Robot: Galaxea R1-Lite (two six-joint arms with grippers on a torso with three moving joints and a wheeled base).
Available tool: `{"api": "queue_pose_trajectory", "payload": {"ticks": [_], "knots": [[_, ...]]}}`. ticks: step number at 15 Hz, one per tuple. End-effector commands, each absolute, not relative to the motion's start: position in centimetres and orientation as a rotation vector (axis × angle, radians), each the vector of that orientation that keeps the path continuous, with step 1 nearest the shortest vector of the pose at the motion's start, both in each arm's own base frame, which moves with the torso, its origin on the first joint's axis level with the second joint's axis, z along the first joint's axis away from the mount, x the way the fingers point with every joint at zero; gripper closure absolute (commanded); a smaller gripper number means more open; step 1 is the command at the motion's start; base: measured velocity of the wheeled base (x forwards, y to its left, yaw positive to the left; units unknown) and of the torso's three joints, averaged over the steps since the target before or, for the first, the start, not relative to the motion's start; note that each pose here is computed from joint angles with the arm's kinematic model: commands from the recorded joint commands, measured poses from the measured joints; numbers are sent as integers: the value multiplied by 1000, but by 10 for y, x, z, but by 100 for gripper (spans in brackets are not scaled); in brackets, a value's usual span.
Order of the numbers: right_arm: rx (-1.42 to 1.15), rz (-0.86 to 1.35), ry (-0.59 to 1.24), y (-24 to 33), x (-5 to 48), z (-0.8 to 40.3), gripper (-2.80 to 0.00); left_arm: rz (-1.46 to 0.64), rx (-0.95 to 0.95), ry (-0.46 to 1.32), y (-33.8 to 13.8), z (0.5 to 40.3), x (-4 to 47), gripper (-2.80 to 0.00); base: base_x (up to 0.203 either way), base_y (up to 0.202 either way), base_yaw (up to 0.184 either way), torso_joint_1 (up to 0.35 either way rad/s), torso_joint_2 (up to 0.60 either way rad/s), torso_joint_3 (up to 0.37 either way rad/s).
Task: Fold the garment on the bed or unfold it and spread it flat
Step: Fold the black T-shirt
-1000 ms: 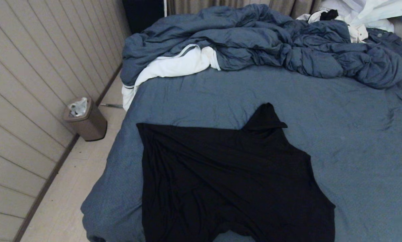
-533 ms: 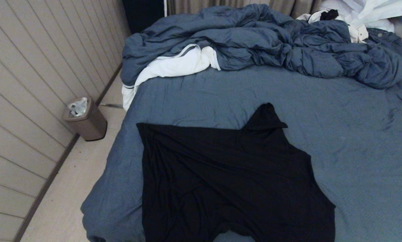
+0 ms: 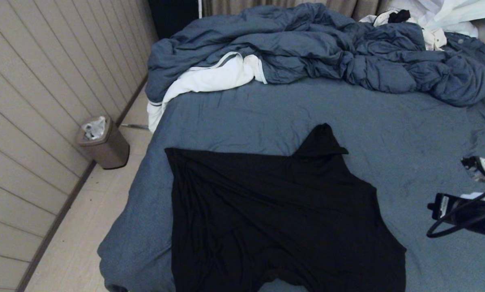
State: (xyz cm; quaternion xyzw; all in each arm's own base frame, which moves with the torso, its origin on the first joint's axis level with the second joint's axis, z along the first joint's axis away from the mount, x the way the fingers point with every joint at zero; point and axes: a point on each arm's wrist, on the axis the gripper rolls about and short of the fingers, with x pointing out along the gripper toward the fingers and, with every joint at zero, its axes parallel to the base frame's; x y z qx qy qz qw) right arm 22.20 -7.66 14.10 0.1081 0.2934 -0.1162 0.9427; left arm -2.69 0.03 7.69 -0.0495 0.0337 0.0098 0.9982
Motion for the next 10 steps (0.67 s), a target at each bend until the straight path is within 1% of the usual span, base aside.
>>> {"api": "queue_pose_trajectory", "payload": {"ticks": [1,4,5,10], "knots": [[227,-228,785,-113,229,75,0,20,-99,68,0,77,-27,0,0,0,0,0,0,0],[189,-133,914,-118,228,36,0,20,-99,68,0,77,-27,0,0,0,0,0,0,0],[189,-124,937,-119,223,30,0,20,-99,68,0,77,-27,0,0,0,0,0,0,0],[170,-36,996,-105,203,20,0,20,-99,68,0,77,-27,0,0,0,0,0,0,0]]}}
